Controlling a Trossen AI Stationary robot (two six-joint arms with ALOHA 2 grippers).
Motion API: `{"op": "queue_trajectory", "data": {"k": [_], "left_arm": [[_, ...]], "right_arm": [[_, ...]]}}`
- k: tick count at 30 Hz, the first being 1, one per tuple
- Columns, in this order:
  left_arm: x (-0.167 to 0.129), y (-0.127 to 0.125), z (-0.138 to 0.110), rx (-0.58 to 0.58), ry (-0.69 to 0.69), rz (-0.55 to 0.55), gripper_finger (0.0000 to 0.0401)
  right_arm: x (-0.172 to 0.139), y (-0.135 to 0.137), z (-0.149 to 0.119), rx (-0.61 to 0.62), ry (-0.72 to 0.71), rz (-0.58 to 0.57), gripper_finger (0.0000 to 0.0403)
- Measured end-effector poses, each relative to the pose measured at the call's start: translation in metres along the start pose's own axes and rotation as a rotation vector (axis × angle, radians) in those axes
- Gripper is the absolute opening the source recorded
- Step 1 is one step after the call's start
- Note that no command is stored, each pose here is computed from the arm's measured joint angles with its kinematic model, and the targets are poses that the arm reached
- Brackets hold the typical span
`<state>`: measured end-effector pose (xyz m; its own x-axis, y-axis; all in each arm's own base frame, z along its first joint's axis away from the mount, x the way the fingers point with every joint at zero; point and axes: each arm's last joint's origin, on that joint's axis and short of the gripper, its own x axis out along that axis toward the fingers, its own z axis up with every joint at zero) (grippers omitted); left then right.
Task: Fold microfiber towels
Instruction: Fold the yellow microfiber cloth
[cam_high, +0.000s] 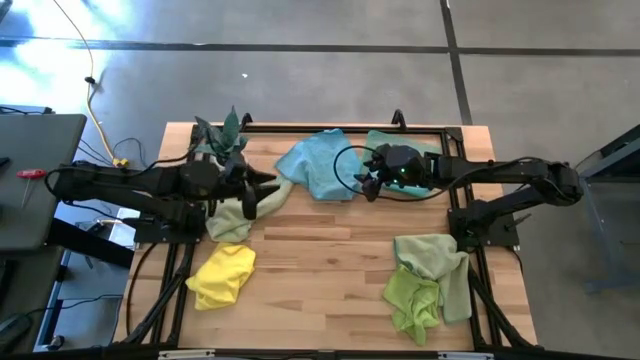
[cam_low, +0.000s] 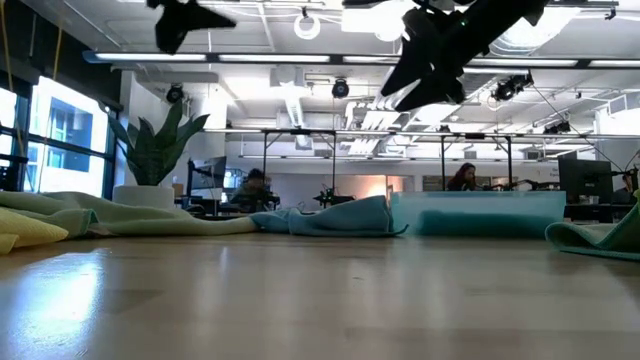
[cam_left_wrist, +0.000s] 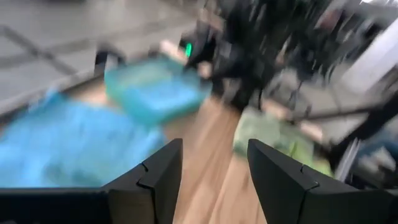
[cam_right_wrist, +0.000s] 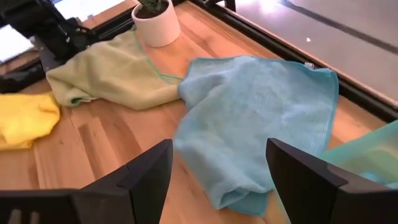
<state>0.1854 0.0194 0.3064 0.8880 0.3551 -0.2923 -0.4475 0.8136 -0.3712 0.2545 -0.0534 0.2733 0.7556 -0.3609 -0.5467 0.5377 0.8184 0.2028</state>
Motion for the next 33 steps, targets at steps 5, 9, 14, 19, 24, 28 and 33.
{"op": "queue_trajectory", "data": {"k": [5,9,14,19,24,28,33], "left_arm": [[-0.004,-0.002,-0.023,0.007,0.287,-0.107,0.0172],[-0.012,-0.005,-0.049,-0.049,0.585,-0.135,0.0172],[-0.033,-0.003,-0.08,-0.183,0.909,0.093,0.0172],[-0.049,-0.004,-0.097,-0.274,0.945,0.369,0.0172],[-0.049,-0.011,-0.112,-0.204,0.856,0.459,0.0172],[-0.044,-0.014,-0.132,-0.138,0.917,0.503,0.0172],[-0.037,-0.018,-0.153,-0.061,1.007,0.575,0.0172]], "right_arm": [[0.0,0.0,0.0,0.059,0.0,-0.001,0.0252],[0.0,0.0,0.0,0.056,0.0,-0.001,0.0252],[0.0,0.0,0.0,0.057,0.0,-0.001,0.0252],[0.0,0.0,0.0,0.055,0.0,-0.001,0.0252],[0.0,0.0,0.0,0.054,-0.001,-0.004,0.0252],[0.0,0.0,0.0,0.054,-0.001,-0.004,0.0252],[0.0,0.0,0.0,0.054,0.001,-0.004,0.0252]]}}
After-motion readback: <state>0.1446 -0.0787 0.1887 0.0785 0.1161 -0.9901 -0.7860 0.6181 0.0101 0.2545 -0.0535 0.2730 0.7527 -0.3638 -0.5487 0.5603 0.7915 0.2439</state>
